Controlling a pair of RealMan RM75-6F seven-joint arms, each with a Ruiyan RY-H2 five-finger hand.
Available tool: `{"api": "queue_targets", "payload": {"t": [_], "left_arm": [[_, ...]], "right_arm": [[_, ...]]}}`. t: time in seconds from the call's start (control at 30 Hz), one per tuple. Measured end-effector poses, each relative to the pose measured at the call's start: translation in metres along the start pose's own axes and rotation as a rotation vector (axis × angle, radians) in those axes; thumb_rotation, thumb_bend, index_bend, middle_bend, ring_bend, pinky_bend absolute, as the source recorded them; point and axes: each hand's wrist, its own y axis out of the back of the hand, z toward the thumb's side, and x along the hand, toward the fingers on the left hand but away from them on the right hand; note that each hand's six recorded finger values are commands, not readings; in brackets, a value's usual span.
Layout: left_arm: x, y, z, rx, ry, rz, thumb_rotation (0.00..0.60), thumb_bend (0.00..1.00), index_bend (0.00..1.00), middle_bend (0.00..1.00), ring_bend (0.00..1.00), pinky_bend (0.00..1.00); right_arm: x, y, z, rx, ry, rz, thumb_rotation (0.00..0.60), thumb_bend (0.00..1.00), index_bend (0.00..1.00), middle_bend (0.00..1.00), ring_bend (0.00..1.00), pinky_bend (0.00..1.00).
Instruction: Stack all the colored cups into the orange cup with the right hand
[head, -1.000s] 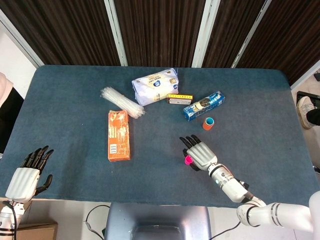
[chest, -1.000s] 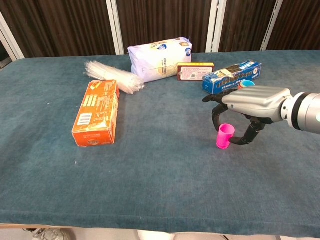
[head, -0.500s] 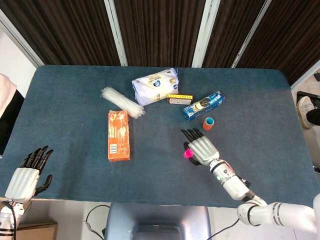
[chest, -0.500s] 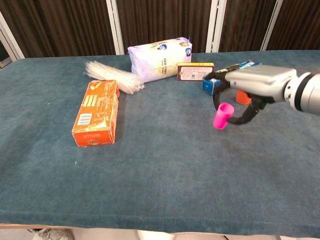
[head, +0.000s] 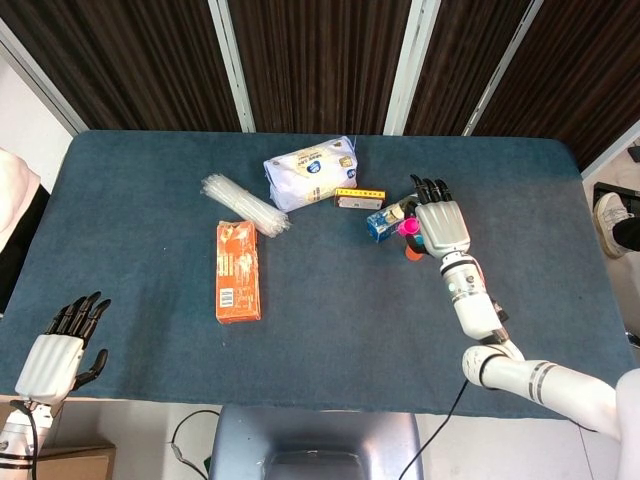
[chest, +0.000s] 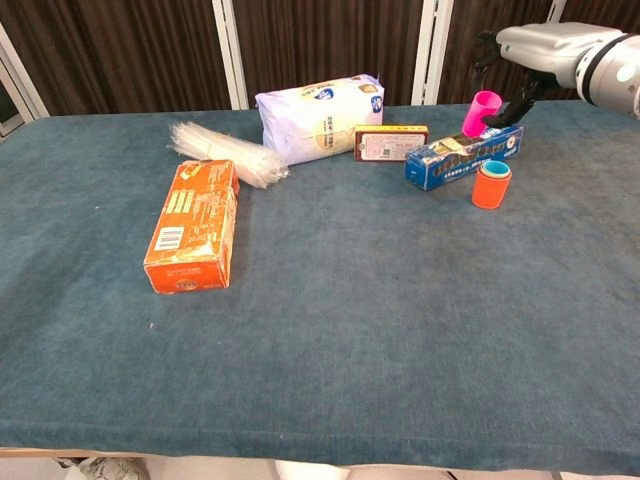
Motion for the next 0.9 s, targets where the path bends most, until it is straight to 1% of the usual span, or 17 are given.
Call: {"api": "queue_targets", "payload": {"t": [0.1, 0.27, 0.73, 0.83, 0.9], "left_arm": [[0.000, 0.001, -0.001, -0.001, 0.004, 0.002, 0.600, 0.45, 0.00, 0.00, 0.00, 0.13], [0.000, 0.000, -0.001, -0.001, 0.003, 0.001, 0.600, 0.45, 0.00, 0.00, 0.00, 0.13], [0.000, 0.000, 0.000, -0.002, 0.001, -0.001, 0.600, 0.45, 0.00, 0.00, 0.00, 0.13], [0.001, -0.001, 0.000, -0.001, 0.000, -0.003, 0.600, 0.45, 0.00, 0.00, 0.00, 0.13], [0.001, -0.001, 0.000, 0.000, 0.000, -0.004, 0.600, 0.45, 0.00, 0.00, 0.00, 0.13]], "right_arm": [[-0.005, -0.008, -0.007, 0.013, -0.022, 0.023, 0.600, 0.46, 0.61, 0.06, 0.00, 0.00], [-0.006, -0.021, -0.012, 0.036, -0.029, 0.060, 0.600, 0.46, 0.62, 0.06, 0.00, 0.00], [-0.002, -0.035, -0.021, 0.090, -0.045, 0.098, 0.600, 0.46, 0.61, 0.06, 0.00, 0.00], [-0.002, -0.040, -0.022, 0.092, -0.049, 0.109, 0.600, 0.46, 0.59, 0.06, 0.00, 0.00], [-0.003, -0.042, -0.022, 0.090, -0.049, 0.112, 0.600, 0.46, 0.53, 0.06, 0.00, 0.00]]}}
